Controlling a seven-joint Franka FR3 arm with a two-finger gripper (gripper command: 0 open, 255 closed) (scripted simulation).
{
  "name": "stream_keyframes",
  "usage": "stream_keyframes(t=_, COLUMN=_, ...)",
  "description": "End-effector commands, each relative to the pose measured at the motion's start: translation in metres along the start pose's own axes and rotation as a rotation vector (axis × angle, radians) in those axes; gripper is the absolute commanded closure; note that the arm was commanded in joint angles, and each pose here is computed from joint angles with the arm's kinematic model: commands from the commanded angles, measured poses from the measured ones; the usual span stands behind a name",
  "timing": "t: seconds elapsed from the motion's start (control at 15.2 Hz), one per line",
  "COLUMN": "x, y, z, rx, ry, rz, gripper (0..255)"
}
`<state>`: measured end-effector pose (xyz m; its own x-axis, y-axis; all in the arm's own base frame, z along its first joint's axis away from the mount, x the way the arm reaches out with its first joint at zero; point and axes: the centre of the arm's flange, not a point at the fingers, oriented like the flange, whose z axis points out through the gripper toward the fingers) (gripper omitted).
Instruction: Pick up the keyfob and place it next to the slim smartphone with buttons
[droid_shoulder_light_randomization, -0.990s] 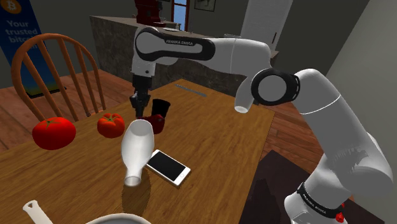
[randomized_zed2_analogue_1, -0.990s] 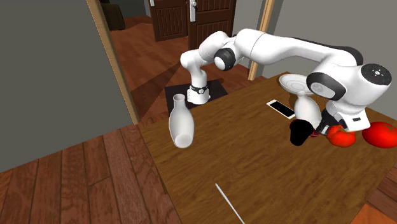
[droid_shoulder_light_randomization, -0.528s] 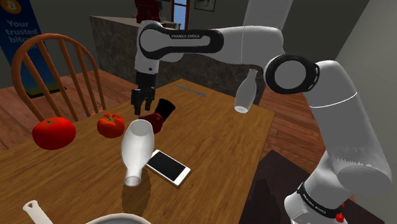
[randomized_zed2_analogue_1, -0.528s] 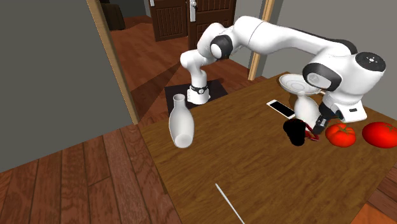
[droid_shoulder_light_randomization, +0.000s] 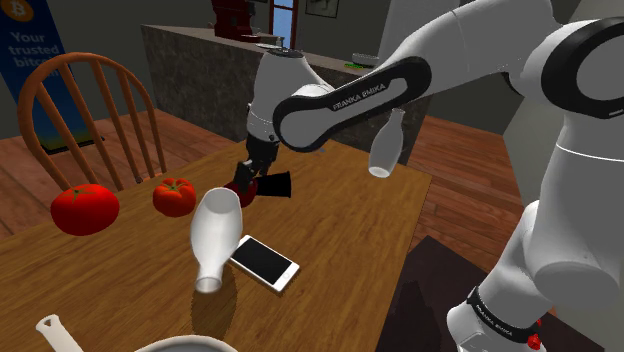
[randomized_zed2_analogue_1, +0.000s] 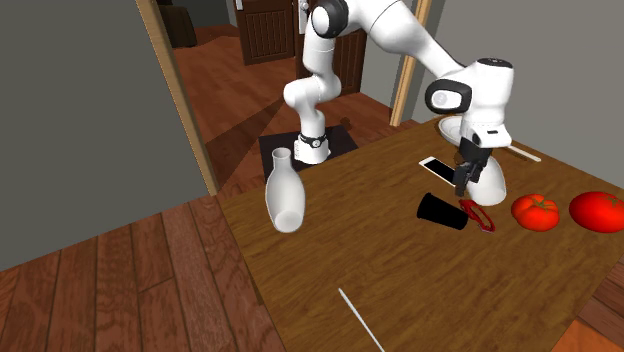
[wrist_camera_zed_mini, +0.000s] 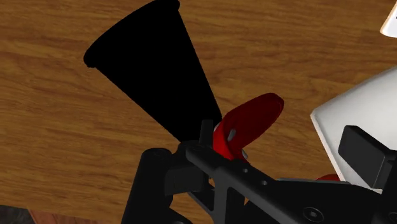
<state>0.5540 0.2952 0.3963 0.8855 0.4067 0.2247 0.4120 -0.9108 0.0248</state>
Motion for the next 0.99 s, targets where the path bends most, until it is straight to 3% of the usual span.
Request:
stream_keyframes(t=0.0, x=-0.005, y=-0.001, z=0.009, rx=-0.010, ry=0.010, rz=0.005, gripper=0)
stream_keyframes(t=0.33, x=-0.005, y=0.000, z=0.034, rx=-0.010, ry=0.010, rz=0.005, gripper=0)
stream_keyframes(t=0.79, x=-0.005, y=0.000, z=0.034, rx=-0.010, ry=0.010, rz=0.005, gripper=0)
stream_keyframes(t=0.86, x=-0.005, y=0.000, z=0.034, rx=-0.010, ry=0.010, rz=0.005, gripper=255)
stream_keyframes(t=0.92, x=-0.005, y=0.000, z=0.034, rx=-0.010, ry=0.010, rz=0.005, gripper=255)
